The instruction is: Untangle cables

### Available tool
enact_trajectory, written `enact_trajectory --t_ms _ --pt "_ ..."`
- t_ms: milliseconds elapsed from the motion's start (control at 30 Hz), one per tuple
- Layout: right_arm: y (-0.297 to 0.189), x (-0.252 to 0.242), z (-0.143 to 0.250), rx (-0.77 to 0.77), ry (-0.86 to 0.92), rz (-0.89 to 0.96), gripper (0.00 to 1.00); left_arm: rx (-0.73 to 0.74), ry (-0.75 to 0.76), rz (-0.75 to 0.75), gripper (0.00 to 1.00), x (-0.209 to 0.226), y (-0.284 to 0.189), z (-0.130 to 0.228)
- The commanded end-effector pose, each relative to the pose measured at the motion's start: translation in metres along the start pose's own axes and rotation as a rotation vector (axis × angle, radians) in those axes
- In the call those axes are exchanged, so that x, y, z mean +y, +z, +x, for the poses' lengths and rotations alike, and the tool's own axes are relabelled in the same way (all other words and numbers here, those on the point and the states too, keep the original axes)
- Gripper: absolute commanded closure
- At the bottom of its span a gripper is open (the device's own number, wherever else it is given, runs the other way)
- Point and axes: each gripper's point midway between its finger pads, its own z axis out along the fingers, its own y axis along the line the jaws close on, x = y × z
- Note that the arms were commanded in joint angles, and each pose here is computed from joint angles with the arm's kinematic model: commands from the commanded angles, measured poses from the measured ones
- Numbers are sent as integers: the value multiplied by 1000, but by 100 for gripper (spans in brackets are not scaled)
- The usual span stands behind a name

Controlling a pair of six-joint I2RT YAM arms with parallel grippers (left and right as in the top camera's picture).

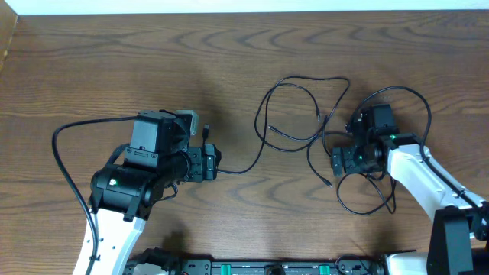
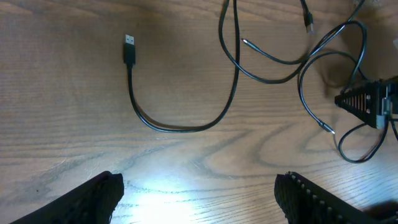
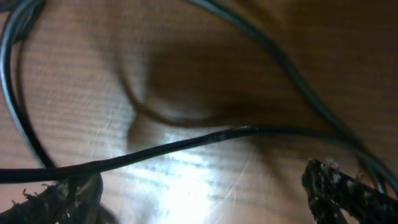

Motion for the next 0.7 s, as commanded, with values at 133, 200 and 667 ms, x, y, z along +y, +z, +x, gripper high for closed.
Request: enact_trajectory --t_ms 133,200,667 --pt "16 -5 3 -54 10 20 4 -4 16 -7 17 1 -1 -1" --pt "20 -5 1 -83 8 19 4 -4 16 -7 17 1 -1 -1" --pt "30 -13 -15 -236 5 56 56 4 14 -8 17 2 -1 1"
